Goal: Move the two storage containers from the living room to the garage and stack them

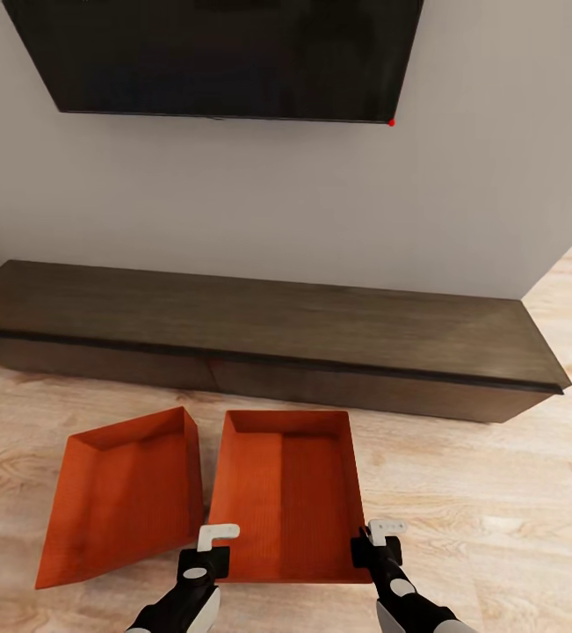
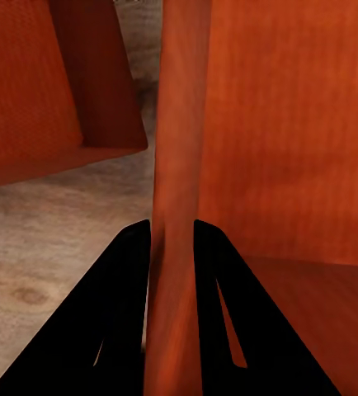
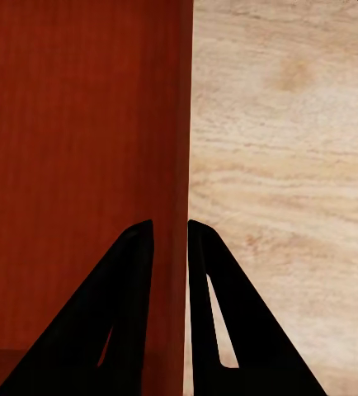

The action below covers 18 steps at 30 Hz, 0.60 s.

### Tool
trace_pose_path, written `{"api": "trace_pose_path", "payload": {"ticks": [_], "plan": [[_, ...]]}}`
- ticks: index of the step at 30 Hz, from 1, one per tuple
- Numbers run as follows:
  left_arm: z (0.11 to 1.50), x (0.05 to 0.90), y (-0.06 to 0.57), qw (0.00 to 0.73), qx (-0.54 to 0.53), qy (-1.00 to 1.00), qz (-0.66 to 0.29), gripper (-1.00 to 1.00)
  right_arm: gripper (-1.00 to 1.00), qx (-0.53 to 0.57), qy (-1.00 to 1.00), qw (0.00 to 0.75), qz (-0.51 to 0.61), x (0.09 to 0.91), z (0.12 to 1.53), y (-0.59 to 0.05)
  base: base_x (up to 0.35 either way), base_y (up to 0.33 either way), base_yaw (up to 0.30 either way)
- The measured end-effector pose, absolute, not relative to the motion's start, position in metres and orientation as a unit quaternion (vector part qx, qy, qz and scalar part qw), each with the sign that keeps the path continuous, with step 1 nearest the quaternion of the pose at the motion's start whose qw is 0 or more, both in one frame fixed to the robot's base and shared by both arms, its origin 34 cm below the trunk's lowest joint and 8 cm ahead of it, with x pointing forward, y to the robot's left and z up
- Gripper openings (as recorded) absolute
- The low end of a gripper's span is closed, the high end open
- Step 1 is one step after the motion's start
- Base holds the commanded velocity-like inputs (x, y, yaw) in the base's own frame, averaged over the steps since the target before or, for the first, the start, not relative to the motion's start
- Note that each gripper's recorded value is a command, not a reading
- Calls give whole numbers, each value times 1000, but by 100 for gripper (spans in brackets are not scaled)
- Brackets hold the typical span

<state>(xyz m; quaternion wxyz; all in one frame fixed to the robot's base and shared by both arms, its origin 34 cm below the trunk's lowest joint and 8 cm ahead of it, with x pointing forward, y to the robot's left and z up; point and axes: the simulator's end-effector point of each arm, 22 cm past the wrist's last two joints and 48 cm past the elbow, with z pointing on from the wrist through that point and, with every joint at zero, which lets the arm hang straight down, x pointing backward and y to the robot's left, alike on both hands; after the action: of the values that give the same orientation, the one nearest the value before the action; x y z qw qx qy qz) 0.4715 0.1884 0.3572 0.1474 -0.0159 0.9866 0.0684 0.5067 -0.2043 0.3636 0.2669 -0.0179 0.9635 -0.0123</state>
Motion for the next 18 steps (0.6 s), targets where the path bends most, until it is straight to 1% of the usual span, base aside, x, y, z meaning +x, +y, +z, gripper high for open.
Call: {"api": "trace_pose_path", "payload": {"ticks": [18], "plan": [[390,473,189,146,-16,987,68,-100,-100,-18,964,266,-12,509,396,-204,0,0,0]]}}
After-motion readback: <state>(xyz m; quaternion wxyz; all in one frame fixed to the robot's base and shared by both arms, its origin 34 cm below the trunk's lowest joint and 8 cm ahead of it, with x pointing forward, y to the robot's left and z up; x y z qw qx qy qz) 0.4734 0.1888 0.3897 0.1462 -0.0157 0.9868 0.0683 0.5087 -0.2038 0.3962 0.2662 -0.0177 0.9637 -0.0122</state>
